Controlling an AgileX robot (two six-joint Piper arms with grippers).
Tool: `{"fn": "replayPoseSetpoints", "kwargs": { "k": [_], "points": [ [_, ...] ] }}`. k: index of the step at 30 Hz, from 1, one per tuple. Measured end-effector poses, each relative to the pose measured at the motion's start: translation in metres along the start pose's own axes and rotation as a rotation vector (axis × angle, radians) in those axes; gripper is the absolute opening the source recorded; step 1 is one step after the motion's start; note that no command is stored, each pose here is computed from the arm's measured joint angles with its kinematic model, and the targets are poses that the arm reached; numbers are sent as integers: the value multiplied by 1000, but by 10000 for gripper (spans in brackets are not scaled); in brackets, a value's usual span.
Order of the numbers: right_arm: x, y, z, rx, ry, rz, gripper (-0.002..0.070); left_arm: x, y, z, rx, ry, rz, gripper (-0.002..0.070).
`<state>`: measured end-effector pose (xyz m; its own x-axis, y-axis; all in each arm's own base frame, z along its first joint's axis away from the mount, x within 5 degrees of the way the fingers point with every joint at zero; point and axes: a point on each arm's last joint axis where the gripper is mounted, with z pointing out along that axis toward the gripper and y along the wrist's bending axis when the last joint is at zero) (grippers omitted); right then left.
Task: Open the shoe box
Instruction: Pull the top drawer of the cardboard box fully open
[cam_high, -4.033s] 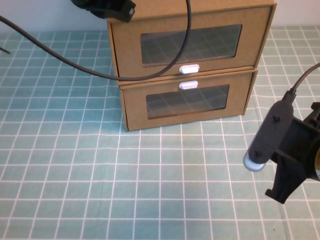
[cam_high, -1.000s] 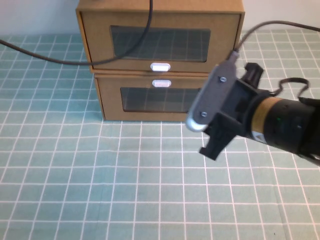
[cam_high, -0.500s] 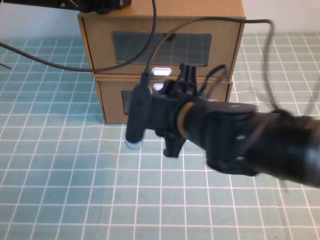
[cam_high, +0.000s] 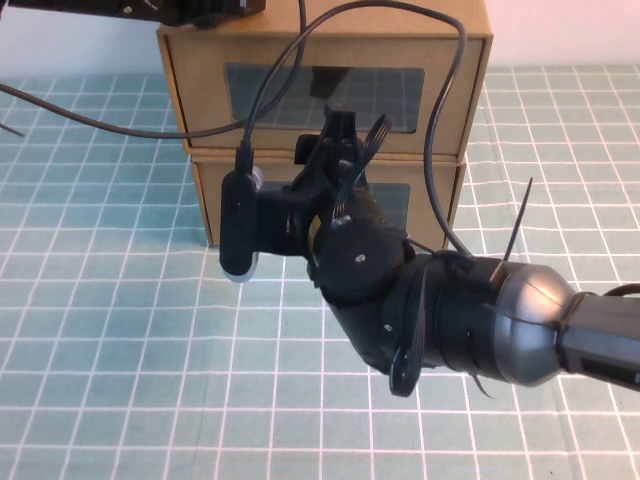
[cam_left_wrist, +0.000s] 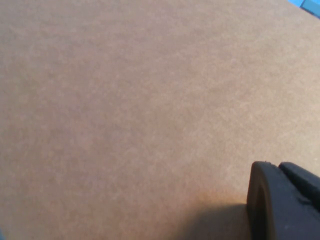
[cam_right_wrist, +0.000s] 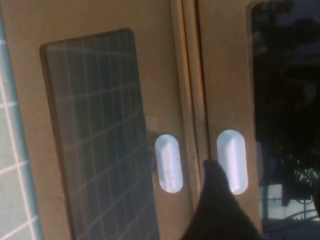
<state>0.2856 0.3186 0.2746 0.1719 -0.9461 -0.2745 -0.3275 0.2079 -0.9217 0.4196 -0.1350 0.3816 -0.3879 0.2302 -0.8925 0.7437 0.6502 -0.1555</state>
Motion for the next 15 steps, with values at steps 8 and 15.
{"fn": "replayPoseSetpoints", "kwargs": {
  "k": [8, 15],
  "points": [
    [8, 13, 16, -15, 43, -18, 368, 0, 0, 0, 1, 0, -4, -3],
    [5, 7, 34, 25, 72, 11, 368, 0, 0, 0, 4, 0, -9, -3]
  ]
}}
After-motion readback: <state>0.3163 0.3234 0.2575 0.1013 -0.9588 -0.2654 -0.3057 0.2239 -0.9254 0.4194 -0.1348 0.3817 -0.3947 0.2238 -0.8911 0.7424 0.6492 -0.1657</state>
